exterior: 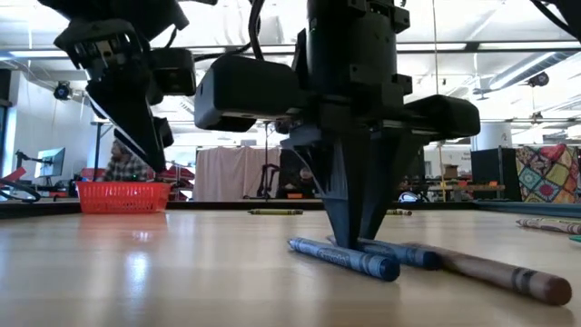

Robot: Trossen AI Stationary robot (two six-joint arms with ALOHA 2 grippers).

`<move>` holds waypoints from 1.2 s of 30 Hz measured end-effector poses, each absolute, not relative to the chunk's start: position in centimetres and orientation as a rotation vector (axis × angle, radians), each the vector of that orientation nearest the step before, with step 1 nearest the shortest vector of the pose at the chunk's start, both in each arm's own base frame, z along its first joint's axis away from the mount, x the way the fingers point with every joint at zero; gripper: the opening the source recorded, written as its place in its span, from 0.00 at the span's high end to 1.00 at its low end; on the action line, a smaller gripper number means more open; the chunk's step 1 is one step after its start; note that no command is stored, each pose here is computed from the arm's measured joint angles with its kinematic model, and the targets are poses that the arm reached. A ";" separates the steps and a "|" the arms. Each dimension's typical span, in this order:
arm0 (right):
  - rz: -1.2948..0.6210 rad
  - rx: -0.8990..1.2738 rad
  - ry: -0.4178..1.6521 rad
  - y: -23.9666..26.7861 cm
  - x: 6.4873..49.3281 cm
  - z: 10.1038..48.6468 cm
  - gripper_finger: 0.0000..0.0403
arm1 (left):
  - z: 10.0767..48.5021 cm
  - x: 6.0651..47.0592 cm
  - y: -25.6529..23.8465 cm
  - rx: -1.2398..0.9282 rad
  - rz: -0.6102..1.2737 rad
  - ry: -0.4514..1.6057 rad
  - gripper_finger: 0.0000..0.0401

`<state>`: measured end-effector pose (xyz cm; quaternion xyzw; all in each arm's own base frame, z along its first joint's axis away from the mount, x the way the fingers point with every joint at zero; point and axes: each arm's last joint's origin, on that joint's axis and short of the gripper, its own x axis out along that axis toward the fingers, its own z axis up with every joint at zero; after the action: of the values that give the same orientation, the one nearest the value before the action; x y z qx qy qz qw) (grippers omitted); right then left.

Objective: Sort crayons
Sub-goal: Put the blue crayon into the yellow bin

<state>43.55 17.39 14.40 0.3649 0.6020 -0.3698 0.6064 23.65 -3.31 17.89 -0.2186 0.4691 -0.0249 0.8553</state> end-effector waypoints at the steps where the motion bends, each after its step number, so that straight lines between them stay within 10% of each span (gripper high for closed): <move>1: -0.857 0.839 1.385 17.4 43.5 14.5 0.92 | 17.8 23.6 -3.3 -0.468 -0.047 0.989 0.61; 21: -0.886 0.736 0.715 13.9 39.1 25.5 0.98 | 21.7 24.5 -3.6 -0.549 -0.214 0.601 0.61; 36: -0.477 0.780 0.237 10.2 32.7 22.8 0.98 | 25.1 25.8 -2.3 -0.445 -0.022 0.168 0.61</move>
<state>32.75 10.17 22.75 0.3757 0.1143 -0.2298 0.8905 25.75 -2.29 25.14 -0.2206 0.0830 -0.0107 0.9718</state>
